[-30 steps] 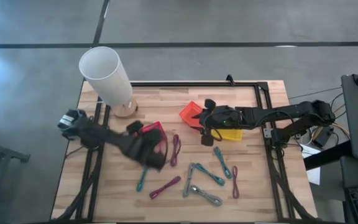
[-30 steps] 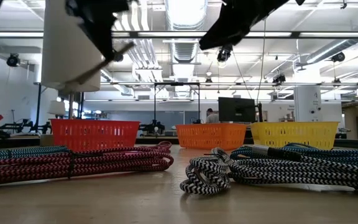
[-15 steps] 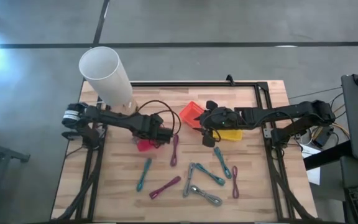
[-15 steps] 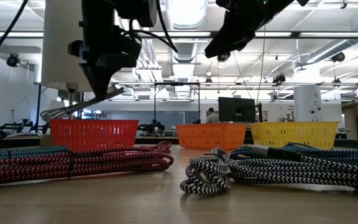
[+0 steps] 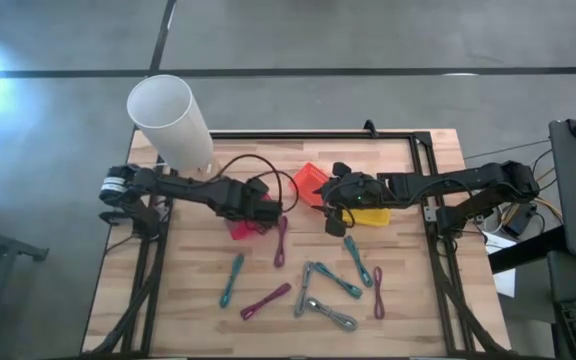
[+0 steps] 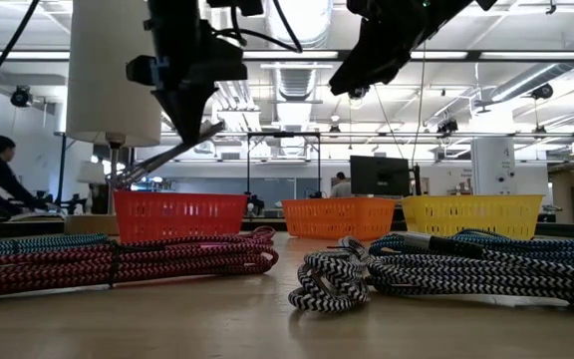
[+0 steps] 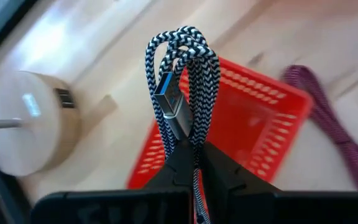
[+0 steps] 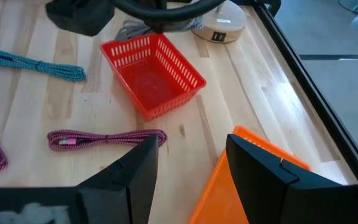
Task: Pick & Place USB Port
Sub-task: Put the bottom left black and white charger cable into the red bin
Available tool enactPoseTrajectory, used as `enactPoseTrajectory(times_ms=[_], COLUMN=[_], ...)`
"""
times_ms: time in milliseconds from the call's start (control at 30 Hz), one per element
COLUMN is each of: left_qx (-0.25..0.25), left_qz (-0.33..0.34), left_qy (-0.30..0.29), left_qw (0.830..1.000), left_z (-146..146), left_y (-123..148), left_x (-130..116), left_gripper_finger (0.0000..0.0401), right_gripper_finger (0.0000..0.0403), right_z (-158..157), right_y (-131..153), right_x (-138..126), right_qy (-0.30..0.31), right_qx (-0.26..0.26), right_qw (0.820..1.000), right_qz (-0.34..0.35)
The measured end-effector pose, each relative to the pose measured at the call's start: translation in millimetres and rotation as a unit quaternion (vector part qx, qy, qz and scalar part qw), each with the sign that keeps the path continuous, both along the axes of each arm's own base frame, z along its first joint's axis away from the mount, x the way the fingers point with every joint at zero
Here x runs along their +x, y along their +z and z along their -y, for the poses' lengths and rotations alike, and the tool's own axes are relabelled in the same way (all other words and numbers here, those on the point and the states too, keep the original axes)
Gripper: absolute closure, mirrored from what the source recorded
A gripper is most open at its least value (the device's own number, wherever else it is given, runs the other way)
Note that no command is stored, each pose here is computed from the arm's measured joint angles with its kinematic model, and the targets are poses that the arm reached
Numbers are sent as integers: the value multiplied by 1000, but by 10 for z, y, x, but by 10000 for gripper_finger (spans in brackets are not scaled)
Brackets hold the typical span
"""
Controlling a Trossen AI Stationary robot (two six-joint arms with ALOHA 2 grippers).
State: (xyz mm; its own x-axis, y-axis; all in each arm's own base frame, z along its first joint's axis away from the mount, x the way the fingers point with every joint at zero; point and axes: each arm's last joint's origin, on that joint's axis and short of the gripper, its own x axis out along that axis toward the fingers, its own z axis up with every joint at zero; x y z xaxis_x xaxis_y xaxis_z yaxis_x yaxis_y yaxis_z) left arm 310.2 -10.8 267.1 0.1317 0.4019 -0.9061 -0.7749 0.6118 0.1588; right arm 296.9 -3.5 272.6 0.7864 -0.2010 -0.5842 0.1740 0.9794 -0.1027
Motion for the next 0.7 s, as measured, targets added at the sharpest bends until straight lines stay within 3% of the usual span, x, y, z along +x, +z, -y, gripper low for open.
enactPoseTrajectory(times_ms=[233,700], left_qx=[-14,-13], left_qz=[36,8], left_qy=[7,49], left_qw=[999,999], left_z=[-2,-79], left_y=[-138,-562], left_x=[76,-46], left_gripper_finger=[389,373], right_gripper_finger=[216,216], right_z=[0,0], right_y=[-6,-8], right_x=[-4,-6], right_qy=[1,10], right_qx=[-1,-13], right_qw=[1000,1000], right_qz=[-4,-9])
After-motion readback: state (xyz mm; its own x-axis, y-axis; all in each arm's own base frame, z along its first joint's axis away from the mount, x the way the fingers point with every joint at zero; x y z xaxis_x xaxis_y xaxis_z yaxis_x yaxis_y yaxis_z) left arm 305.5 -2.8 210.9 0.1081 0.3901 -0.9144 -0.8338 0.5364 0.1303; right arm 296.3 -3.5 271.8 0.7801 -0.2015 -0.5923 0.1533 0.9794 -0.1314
